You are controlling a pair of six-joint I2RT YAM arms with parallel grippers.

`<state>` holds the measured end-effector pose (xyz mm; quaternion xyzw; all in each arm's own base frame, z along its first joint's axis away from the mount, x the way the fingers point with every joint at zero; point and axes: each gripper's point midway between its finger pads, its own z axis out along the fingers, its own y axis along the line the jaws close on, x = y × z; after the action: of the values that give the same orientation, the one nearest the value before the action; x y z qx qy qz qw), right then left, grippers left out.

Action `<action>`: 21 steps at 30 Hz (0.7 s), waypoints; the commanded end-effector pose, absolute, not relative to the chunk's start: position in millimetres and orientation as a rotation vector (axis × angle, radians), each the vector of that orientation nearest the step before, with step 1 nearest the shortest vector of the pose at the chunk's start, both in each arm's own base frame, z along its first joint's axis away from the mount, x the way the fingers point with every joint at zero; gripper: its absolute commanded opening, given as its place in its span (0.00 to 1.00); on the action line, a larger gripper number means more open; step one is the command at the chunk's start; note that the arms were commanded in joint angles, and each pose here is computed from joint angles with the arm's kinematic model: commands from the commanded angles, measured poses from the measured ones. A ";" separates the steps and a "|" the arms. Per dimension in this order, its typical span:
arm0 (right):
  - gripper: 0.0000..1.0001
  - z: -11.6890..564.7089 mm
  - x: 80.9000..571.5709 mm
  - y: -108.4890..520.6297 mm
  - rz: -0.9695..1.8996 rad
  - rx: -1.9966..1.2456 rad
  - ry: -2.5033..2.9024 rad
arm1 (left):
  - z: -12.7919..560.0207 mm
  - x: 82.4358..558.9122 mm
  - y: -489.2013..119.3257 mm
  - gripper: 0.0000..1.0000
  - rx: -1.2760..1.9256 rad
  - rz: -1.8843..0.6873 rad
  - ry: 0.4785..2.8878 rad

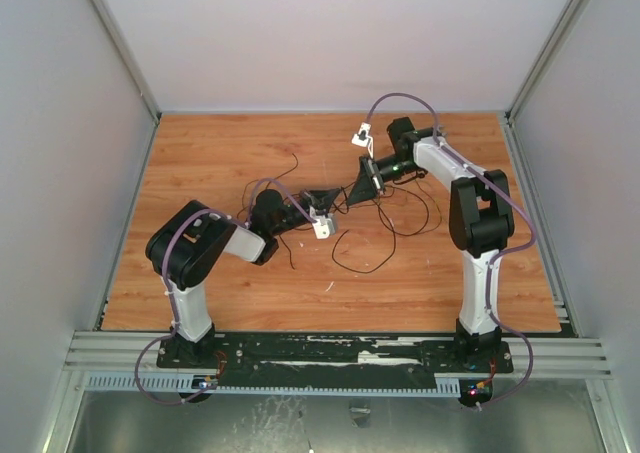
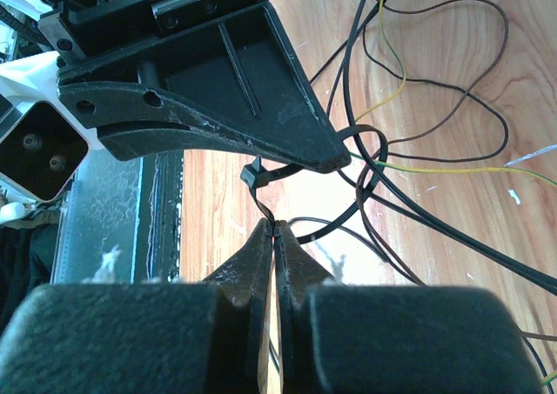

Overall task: Zip-tie the wires
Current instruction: Tie the cable at the center of the board.

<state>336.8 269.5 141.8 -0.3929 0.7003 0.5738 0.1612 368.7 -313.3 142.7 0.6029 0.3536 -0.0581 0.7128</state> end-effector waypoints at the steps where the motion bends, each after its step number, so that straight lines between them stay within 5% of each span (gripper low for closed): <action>1: 0.00 153.0 344.0 267.2 1.644 -1.098 1.953 | 163.4 365.3 -319.6 0.00 1.314 -0.115 0.721; 21: 0.00 157.4 330.9 268.9 1.746 -1.071 1.922 | 160.3 367.5 -320.5 0.00 1.357 -0.066 0.702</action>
<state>333.5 270.4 147.3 -0.3814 0.6911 0.5934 0.1572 370.8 -313.6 141.1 0.6156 0.3428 -0.0358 0.7087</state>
